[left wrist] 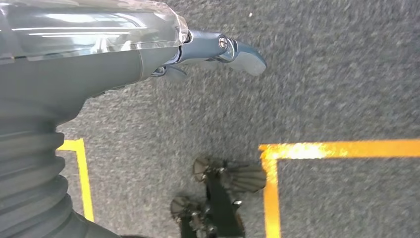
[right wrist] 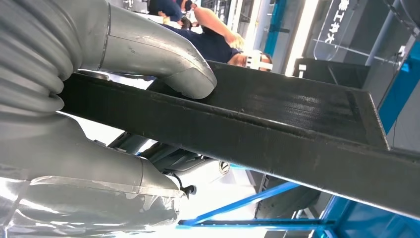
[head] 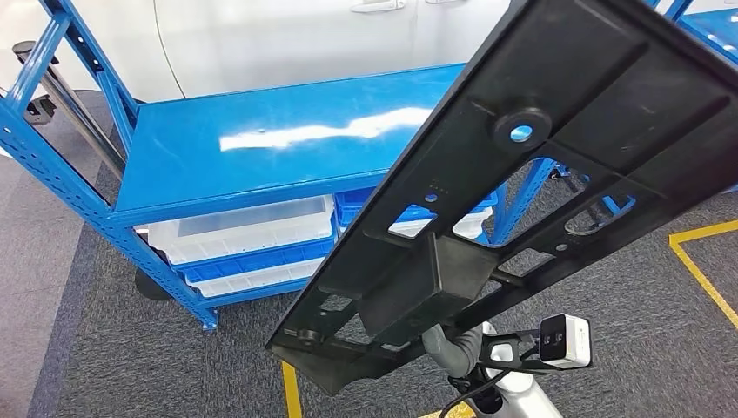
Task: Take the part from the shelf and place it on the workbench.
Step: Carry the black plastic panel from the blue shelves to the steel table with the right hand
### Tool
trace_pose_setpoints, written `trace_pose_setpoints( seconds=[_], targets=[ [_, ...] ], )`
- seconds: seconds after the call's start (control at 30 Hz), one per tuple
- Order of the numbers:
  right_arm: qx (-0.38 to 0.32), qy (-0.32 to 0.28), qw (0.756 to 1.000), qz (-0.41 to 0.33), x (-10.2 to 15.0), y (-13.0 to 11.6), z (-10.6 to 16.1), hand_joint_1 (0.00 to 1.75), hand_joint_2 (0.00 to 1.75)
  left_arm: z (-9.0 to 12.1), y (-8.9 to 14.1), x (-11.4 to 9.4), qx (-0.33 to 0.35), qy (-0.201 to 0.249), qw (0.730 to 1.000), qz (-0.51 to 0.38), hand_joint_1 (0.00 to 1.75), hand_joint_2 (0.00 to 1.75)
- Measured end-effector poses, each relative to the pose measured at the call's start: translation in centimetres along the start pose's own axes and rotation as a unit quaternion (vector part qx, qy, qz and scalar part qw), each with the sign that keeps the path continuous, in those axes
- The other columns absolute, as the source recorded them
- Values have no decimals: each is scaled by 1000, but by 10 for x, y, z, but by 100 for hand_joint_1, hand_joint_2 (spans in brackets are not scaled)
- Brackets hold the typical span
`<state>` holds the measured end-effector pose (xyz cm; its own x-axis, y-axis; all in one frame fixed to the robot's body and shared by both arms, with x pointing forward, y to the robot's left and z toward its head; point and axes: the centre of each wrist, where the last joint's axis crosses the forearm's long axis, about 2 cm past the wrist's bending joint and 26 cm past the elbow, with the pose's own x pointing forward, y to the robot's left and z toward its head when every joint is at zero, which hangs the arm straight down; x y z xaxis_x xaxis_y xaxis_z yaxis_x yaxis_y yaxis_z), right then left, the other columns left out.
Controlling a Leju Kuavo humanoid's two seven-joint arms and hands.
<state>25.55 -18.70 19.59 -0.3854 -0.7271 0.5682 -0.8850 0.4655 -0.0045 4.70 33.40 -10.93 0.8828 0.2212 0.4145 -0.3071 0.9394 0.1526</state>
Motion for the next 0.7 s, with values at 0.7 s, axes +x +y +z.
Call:
trace_pose_setpoints(
  seconds=[0.7],
  targets=[
    [-2,18,1000,-4,0,9,13,175,175,3,-7,-5,4,10,1000,-6,0,175]
  ],
)
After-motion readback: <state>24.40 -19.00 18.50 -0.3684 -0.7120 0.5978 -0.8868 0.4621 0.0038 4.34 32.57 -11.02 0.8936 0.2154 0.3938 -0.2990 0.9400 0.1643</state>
